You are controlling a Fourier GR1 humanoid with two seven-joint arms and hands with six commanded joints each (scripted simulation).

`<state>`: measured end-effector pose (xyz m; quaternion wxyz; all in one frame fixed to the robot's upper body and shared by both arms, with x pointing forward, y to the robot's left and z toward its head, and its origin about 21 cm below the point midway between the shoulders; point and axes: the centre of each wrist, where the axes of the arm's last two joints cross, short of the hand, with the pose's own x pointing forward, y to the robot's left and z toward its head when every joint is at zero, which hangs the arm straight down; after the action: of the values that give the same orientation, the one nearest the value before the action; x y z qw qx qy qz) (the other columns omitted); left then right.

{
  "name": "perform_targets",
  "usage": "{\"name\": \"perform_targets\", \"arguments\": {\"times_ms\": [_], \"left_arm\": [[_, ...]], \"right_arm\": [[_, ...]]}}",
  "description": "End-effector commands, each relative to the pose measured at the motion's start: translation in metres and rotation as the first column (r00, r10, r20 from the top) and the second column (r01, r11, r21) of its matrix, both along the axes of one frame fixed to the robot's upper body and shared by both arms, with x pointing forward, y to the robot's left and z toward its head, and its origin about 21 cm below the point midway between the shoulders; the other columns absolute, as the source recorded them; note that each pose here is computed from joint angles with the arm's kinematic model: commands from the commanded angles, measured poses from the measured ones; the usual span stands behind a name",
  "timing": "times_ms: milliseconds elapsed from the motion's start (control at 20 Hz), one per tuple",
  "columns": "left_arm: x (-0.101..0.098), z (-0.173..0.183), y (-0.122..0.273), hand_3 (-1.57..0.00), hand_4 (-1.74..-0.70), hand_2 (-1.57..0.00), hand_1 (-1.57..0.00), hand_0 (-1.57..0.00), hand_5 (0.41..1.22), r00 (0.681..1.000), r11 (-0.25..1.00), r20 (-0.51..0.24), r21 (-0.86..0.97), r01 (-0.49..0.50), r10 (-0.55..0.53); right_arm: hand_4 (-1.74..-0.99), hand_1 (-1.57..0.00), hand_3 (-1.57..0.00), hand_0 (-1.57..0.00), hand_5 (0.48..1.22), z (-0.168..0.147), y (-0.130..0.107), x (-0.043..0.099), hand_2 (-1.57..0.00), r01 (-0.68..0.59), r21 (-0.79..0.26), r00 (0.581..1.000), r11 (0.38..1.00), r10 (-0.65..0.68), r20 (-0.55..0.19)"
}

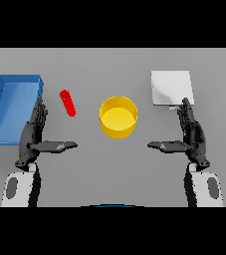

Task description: Pick up the red beaker and tilt it to pour out 1 green nut into yellow bowl. Pick up the yellow bowl and place it on the metallic measuring scale.

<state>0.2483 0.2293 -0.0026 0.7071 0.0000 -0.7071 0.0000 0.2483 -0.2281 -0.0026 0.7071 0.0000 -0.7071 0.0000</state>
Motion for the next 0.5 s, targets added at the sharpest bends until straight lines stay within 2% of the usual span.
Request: {"name": "perform_targets", "arguments": {"times_ms": [0,250,300,350,450], "left_arm": [[0.001,0.000,0.000,0.00,-1.20,0.00,0.00,0.00,0.652,1.000,1.000,-0.001,0.000,-0.001,0.001],[0.006,0.001,-0.001,0.00,-1.20,0.00,0.00,0.00,0.652,1.000,1.000,-0.007,-0.001,0.003,-0.003],[-0.001,0.005,0.001,0.00,-1.20,0.00,0.00,0.00,0.652,0.999,0.997,0.015,0.078,0.030,-0.031],[-0.007,0.010,-0.001,0.00,-1.21,0.00,0.00,0.00,0.649,0.998,0.992,0.031,0.119,0.045,-0.049],[-0.013,0.016,-0.006,0.00,-1.22,0.00,0.00,0.00,0.654,0.998,0.985,0.018,0.162,0.063,-0.066]], "right_arm": [[-1.245,0.00,0.00,0.00,0.681,0.000,0.001,0.001,0.00,0.000,0.001,1.000,1.000,0.000,-0.001],[-1.245,0.00,0.00,0.00,0.681,-0.001,0.008,0.004,0.00,-0.005,0.001,1.000,1.000,0.005,-0.007],[-1.245,0.00,0.00,0.00,0.681,0.003,0.006,-0.005,0.00,-0.010,-0.138,0.997,0.990,0.021,0.079],[-1.242,0.00,0.00,0.00,0.678,0.005,0.007,-0.013,0.00,-0.019,-0.216,0.992,0.976,0.046,0.122],[-1.235,0.00,0.00,0.00,0.679,0.007,0.012,-0.019,0.00,-0.028,-0.298,0.990,0.954,0.068,0.124]]}}
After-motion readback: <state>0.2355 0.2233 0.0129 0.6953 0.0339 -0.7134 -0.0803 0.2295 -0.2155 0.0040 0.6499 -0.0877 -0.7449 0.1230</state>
